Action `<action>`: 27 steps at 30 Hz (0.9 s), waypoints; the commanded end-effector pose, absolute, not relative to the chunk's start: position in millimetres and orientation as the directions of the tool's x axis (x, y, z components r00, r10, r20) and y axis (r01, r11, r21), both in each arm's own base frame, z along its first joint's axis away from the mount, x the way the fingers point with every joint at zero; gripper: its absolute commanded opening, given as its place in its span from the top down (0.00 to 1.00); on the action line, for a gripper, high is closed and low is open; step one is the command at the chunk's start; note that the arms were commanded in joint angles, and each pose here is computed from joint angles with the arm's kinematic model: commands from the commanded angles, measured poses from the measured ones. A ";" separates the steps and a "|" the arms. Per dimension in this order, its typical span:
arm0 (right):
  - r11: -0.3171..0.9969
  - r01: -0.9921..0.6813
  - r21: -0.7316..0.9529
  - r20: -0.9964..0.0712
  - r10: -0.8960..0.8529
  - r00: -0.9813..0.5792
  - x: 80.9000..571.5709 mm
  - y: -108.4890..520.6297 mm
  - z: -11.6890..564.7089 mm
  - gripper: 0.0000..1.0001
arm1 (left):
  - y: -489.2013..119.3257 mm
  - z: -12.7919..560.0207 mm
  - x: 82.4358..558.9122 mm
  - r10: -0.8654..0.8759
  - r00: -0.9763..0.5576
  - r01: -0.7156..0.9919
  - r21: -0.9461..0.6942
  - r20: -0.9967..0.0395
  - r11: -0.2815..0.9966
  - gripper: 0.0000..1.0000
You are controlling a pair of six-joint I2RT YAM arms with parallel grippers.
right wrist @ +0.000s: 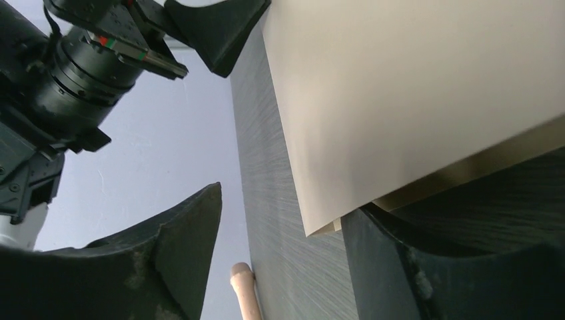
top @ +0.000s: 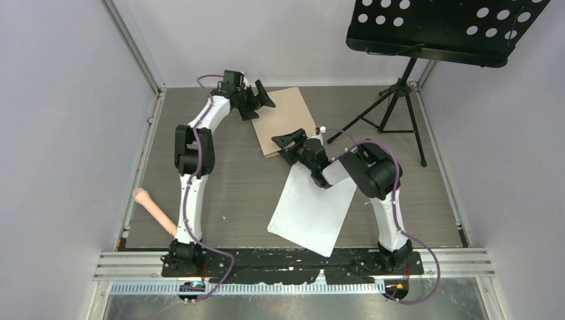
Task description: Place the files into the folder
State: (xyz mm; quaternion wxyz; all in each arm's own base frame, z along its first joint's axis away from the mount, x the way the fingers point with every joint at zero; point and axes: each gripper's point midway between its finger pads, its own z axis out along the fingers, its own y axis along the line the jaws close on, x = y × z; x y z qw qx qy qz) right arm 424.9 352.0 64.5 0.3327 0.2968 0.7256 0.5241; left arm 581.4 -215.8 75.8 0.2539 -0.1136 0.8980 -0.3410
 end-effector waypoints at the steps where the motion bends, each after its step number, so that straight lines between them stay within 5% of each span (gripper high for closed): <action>1: 0.174 0.021 0.985 -0.140 0.852 -0.504 441.8 341.6 88.5 0.34 | -214.8 73.8 576.7 -0.378 -0.861 -0.052 -0.679 -0.341 0.732 0.01; 9: 0.169 0.016 0.985 -0.142 0.872 -0.469 447.8 337.6 82.4 0.62 | -212.4 81.5 574.3 -0.370 -0.862 -0.041 -0.680 -0.346 0.732 0.02; 15: 0.342 -0.041 0.939 -0.320 0.823 -0.468 450.5 337.1 92.2 0.93 | -210.1 128.6 570.3 -0.367 -0.840 0.012 -0.690 -0.399 0.724 0.02; 22: 0.586 -0.160 0.795 -0.589 0.680 -0.437 441.4 336.6 130.5 0.95 | -176.0 224.1 545.6 -0.445 -0.736 0.001 -0.657 -0.510 0.753 0.00; 27: 0.800 -0.249 0.545 -0.816 0.438 -0.378 429.5 346.1 155.3 0.94 | -136.2 259.9 505.7 -0.502 -0.654 -0.123 -0.575 -0.566 0.809 0.00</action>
